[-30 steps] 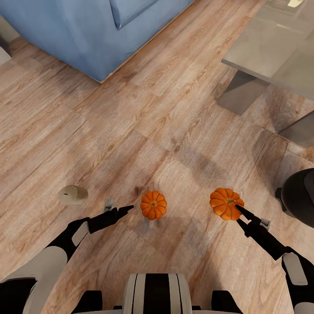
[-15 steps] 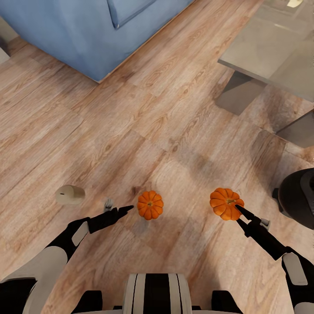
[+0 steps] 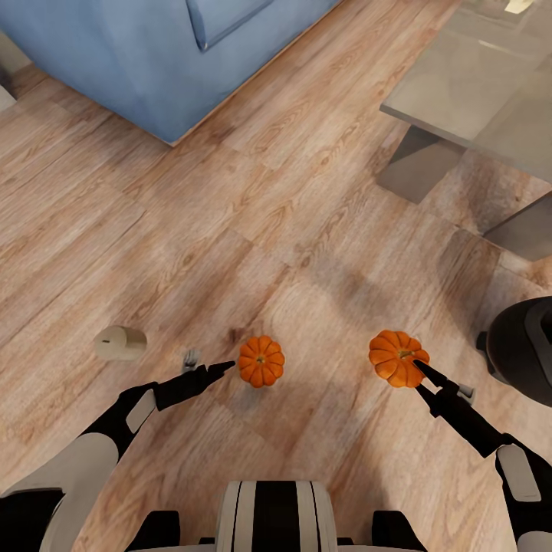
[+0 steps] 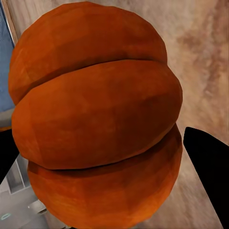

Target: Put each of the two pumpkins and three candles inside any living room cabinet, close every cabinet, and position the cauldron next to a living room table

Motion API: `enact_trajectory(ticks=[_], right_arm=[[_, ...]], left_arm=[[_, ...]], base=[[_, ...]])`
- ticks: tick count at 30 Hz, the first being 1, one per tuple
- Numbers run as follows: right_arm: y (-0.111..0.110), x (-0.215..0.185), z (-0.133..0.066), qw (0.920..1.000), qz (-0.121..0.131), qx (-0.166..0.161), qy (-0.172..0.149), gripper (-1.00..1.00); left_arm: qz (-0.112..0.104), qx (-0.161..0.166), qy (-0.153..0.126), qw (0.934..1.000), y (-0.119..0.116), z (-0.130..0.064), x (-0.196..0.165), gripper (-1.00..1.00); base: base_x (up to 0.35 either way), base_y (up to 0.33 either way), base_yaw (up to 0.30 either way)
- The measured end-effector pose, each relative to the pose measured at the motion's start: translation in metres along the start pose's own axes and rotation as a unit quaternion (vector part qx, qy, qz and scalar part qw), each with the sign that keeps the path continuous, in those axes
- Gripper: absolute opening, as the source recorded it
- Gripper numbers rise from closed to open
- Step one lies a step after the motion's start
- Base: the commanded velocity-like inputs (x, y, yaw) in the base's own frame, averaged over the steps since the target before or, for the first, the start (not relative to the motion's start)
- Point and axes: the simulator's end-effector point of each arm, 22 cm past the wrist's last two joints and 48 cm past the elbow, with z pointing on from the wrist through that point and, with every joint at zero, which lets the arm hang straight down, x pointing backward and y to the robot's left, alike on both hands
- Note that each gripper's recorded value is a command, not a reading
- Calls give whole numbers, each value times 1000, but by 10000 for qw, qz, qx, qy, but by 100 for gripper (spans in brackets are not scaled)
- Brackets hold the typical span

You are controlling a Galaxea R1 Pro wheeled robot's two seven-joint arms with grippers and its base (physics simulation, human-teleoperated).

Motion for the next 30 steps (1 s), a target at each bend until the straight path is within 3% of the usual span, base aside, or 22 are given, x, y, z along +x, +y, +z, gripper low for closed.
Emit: enact_trajectory(ticks=[30], right_arm=[[0,0,0,10000,9,-6,-13,-100]], left_arm=[[2,10,-2,10000,0,-1,0,100]], base=[[31,-30,0]])
